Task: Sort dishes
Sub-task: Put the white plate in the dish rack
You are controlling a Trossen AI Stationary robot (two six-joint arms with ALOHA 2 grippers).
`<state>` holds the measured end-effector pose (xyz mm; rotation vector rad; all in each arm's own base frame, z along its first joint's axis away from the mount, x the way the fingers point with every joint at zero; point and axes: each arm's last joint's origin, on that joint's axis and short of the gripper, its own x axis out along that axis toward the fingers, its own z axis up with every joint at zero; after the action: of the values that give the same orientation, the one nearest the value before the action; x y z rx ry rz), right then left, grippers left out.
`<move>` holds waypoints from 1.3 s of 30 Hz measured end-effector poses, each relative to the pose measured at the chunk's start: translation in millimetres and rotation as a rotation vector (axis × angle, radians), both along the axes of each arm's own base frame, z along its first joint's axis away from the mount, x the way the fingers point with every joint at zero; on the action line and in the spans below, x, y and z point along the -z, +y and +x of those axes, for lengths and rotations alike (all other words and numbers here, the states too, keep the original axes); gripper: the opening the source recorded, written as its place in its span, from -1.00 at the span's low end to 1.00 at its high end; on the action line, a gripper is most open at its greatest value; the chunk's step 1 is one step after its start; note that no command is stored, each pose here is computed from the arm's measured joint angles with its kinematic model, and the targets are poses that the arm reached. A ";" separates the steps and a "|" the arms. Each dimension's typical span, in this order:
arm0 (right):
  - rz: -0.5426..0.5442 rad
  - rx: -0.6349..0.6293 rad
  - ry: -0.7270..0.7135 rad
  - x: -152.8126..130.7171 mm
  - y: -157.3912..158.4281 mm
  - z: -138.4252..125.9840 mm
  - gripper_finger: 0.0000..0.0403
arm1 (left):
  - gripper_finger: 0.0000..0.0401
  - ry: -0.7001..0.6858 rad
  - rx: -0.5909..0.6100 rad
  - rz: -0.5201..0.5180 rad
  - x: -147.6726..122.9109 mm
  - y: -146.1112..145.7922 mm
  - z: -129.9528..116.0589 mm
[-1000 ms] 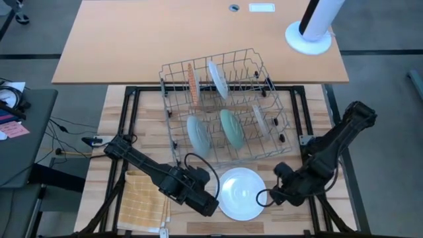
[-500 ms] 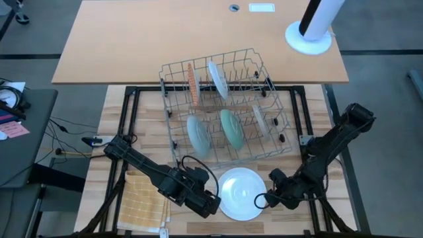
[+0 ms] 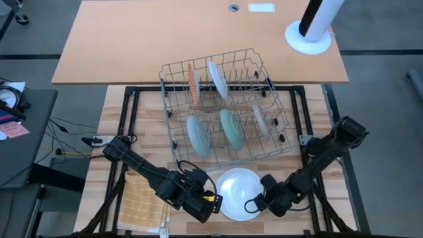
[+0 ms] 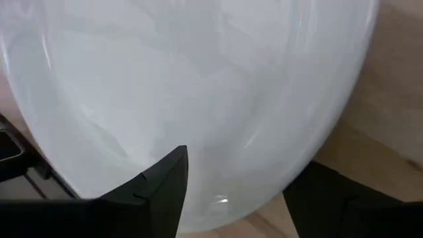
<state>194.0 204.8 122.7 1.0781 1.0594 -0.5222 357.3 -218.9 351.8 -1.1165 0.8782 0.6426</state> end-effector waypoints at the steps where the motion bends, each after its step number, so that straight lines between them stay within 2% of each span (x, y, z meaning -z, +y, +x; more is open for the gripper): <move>1: 0.001 0.002 -0.006 0.4 0.5 0.6 0.16 | -0.26 -0.004 -0.004 -0.003 -0.1 -0.2 0.2; 5: -0.014 0.008 -0.015 1.1 0.0 0.5 0.15 | -0.26 -0.017 -0.011 0.000 -0.6 -0.4 0.9; 9: -0.017 0.017 -0.012 1.5 -2.2 1.8 0.06 | -0.26 -0.025 -0.019 0.012 -0.8 0.1 1.1; 21: -0.074 0.025 -0.014 3.6 -7.0 1.8 -0.54 | -0.26 -0.027 -0.020 0.017 -0.8 0.2 1.2; 34: -0.063 0.109 -0.024 3.6 -16.0 11.5 -0.89 | -0.26 -0.033 -0.013 0.036 -0.9 0.6 1.3; 39: -0.058 0.141 -0.033 3.4 -16.2 11.9 -0.93 | -0.26 -0.034 -0.013 0.037 -1.0 0.6 1.3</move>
<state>205.9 188.5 119.3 1.1113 0.9378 -0.6422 358.5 -218.2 352.8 -1.0980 0.8275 0.6466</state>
